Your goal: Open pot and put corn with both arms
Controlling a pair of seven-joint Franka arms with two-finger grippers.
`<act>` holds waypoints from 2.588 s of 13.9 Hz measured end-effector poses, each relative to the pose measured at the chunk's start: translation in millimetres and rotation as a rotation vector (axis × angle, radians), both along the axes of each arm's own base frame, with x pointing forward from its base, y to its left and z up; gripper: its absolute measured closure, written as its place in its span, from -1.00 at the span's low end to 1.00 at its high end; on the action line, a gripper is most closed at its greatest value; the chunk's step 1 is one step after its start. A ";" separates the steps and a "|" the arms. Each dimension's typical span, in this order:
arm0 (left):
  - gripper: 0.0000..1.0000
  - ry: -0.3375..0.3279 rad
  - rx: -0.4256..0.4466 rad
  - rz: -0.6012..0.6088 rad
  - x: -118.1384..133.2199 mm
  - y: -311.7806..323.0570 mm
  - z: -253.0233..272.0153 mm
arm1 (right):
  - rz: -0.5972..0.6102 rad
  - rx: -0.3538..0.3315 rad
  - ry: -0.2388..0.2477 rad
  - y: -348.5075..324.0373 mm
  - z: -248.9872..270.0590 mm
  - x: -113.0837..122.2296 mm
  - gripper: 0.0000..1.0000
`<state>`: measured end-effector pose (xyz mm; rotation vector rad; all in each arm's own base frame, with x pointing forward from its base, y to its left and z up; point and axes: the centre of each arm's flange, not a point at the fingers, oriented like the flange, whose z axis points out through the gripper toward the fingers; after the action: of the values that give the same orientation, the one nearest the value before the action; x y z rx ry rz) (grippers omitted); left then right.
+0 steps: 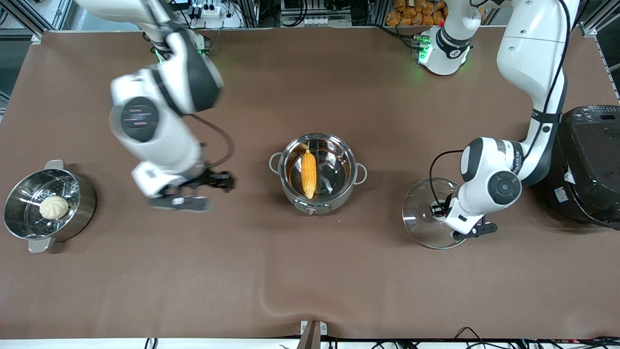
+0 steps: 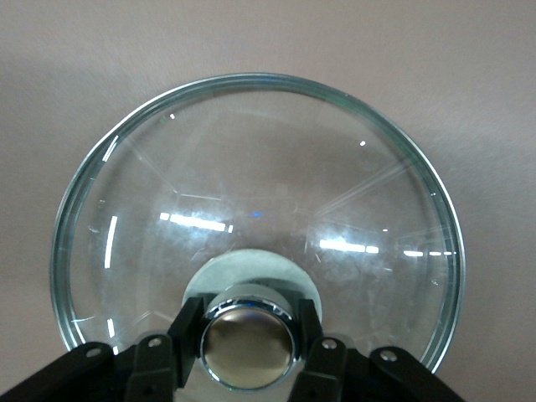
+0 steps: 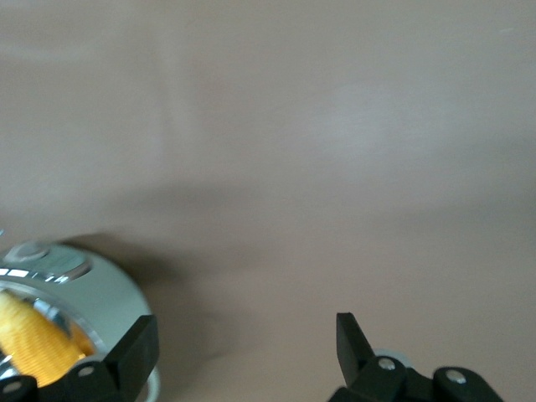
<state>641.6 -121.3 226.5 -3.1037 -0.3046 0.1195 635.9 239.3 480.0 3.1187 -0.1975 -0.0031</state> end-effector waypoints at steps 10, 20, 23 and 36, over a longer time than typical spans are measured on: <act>-1.00 -0.126 -0.018 0.002 -3.4 5.0 120.9 | 0.175 0.006 0.039 -193.8 107.6 -15.5 -0.96; -1.00 -0.084 -0.004 -0.212 -117.9 52.7 367.7 | 0.068 0.067 0.063 -266.6 189.3 -70.1 -1.00; -1.00 -0.074 -0.006 -0.284 -125.3 67.8 396.0 | 0.082 0.060 0.049 -280.2 197.4 -77.8 -1.00; -1.00 -0.048 -0.020 -0.298 -113.3 112.0 433.9 | 0.087 0.036 0.065 -282.8 191.6 -77.4 -1.00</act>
<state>528.3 -9.3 660.4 -3.1301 0.1605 0.0419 558.5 -43.5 671.7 3.1548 -0.0614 -0.1073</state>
